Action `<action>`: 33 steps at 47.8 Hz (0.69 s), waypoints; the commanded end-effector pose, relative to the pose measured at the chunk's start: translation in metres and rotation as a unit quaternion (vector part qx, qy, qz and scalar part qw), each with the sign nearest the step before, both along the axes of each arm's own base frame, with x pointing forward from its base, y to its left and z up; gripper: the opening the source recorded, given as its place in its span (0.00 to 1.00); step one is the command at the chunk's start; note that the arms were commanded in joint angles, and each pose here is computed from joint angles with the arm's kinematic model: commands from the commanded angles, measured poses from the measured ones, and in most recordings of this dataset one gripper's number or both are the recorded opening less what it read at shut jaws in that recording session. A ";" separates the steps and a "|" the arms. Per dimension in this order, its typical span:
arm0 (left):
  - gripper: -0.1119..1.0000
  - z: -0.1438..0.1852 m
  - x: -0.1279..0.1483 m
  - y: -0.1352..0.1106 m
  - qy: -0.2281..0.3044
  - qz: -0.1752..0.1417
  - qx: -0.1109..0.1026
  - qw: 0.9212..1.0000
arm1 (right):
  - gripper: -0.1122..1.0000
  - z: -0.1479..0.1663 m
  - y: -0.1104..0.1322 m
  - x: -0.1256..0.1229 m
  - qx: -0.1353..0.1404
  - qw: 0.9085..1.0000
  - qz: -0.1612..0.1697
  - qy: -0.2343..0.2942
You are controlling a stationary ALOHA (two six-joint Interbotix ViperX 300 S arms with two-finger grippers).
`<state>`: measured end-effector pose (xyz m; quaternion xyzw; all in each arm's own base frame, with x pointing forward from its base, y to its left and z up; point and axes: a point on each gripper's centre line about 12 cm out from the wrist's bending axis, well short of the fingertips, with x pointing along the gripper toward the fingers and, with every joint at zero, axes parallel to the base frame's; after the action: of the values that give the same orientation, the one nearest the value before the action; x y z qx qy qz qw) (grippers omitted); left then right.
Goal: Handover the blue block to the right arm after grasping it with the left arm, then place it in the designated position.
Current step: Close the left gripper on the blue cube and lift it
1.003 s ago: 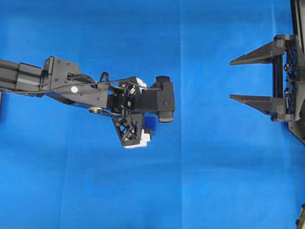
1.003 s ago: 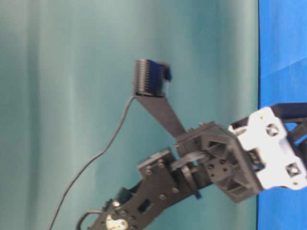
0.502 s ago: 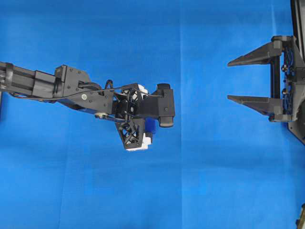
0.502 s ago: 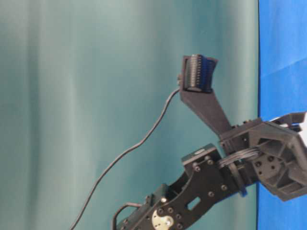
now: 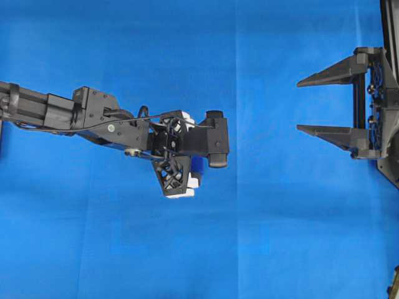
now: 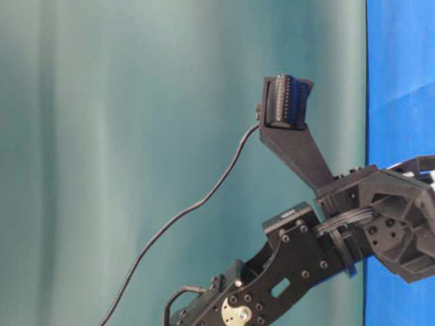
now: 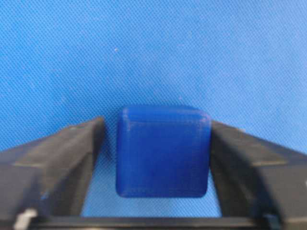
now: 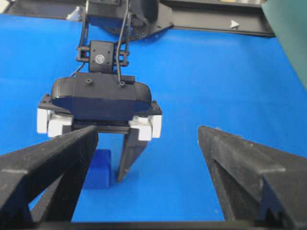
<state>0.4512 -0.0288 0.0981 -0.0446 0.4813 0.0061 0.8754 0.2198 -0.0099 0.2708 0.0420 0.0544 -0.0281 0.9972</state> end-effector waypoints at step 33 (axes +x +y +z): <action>0.54 0.020 0.007 -0.010 -0.013 -0.017 0.004 1.000 | 0.97 0.009 -0.001 0.003 0.000 1.000 -0.001 -0.013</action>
<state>0.4507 -0.0364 0.0997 -0.0343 0.4930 -0.0031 0.8694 0.2198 -0.0095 0.2708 0.0412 0.0544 -0.0271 0.9973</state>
